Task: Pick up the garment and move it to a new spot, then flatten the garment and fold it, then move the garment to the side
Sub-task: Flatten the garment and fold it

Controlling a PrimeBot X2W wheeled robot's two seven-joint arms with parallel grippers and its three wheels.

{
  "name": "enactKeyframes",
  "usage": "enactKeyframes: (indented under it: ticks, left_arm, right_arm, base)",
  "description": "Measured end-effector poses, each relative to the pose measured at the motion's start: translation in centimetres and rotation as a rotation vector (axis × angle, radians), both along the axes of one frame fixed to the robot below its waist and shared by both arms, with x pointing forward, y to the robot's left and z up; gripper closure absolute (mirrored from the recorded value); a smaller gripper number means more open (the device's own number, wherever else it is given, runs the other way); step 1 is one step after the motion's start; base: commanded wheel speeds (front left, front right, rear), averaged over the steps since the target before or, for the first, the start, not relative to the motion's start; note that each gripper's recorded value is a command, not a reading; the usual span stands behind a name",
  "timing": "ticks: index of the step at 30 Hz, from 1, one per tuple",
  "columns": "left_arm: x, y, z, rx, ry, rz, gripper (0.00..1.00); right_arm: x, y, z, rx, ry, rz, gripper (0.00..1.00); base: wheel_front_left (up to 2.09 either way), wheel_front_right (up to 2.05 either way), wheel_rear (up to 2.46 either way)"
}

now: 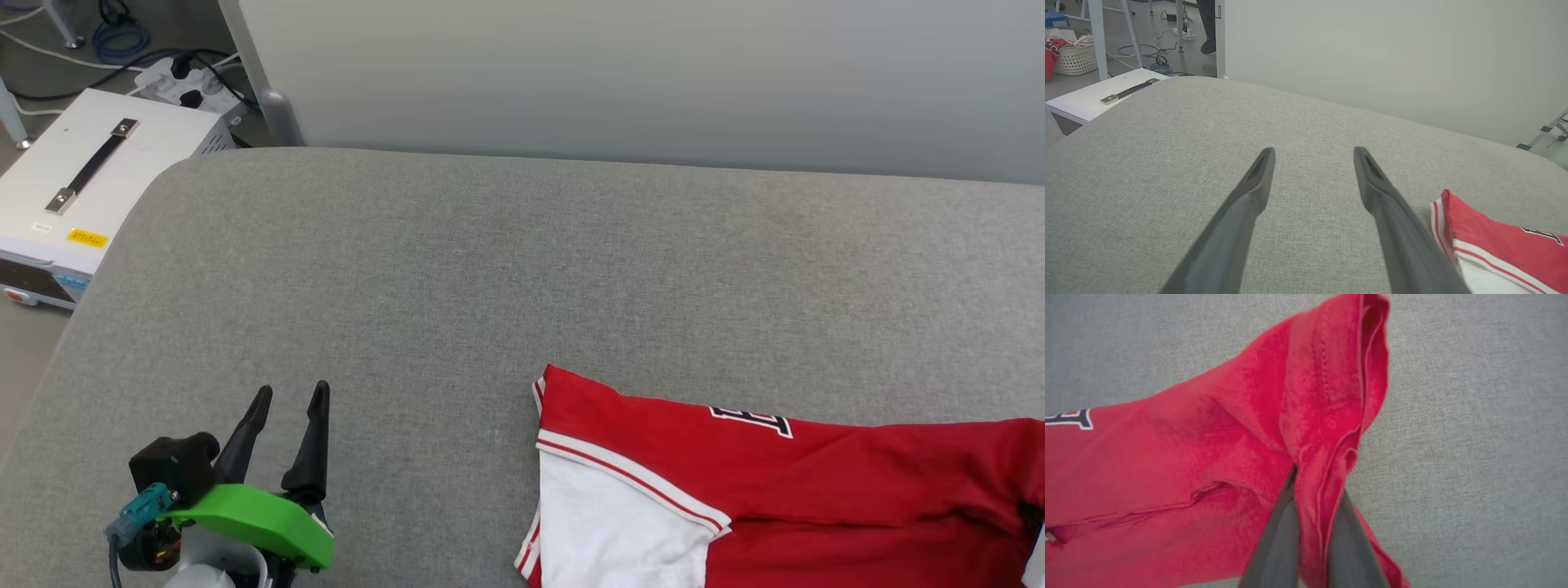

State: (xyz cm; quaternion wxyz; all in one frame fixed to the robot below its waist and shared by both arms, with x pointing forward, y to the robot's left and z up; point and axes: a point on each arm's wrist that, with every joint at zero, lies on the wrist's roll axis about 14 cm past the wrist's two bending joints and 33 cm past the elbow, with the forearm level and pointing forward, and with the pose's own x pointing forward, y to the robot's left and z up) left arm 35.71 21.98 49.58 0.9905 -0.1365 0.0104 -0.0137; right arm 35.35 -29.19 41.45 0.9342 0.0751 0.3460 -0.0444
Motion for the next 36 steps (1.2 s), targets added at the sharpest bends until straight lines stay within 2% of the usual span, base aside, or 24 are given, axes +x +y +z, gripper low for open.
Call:
enactKeyframes:
  ticks: [10,15,23,31,36]
  left_arm:
    - [-0.7,-1.1,0.2,-0.014,-0.013,-0.018,0.0]
    - [-0.9,-1.1,0.3,-0.019,-0.017,-0.017,0.0]
    - [-1.5,-0.2,0.1,-0.021,-0.011,0.014,0.0]
    - [-2.2,0.6,0.0,-0.024,-0.009,0.036,0.0]
    - [-2.5,0.9,0.1,-0.023,-0.014,0.046,0.0]
  right_arm:
    - [-0.8,6.0,2.7,0.076,-0.064,0.127,1.0]
    - [-0.8,11.4,3.7,0.176,-0.079,0.217,1.0]
    - [-1.9,19.6,4.2,0.338,-0.027,0.384,1.0]
    - [-3.3,25.3,3.7,0.502,-0.001,0.501,1.0]
    - [-3.1,27.4,3.6,0.543,-0.028,0.527,1.0]
  base:
    - [0.0,0.0,0.0]
    - [0.0,0.0,0.0]
    - [0.0,0.0,0.0]
    - [0.0,0.0,0.0]
    - [0.0,0.0,0.0]
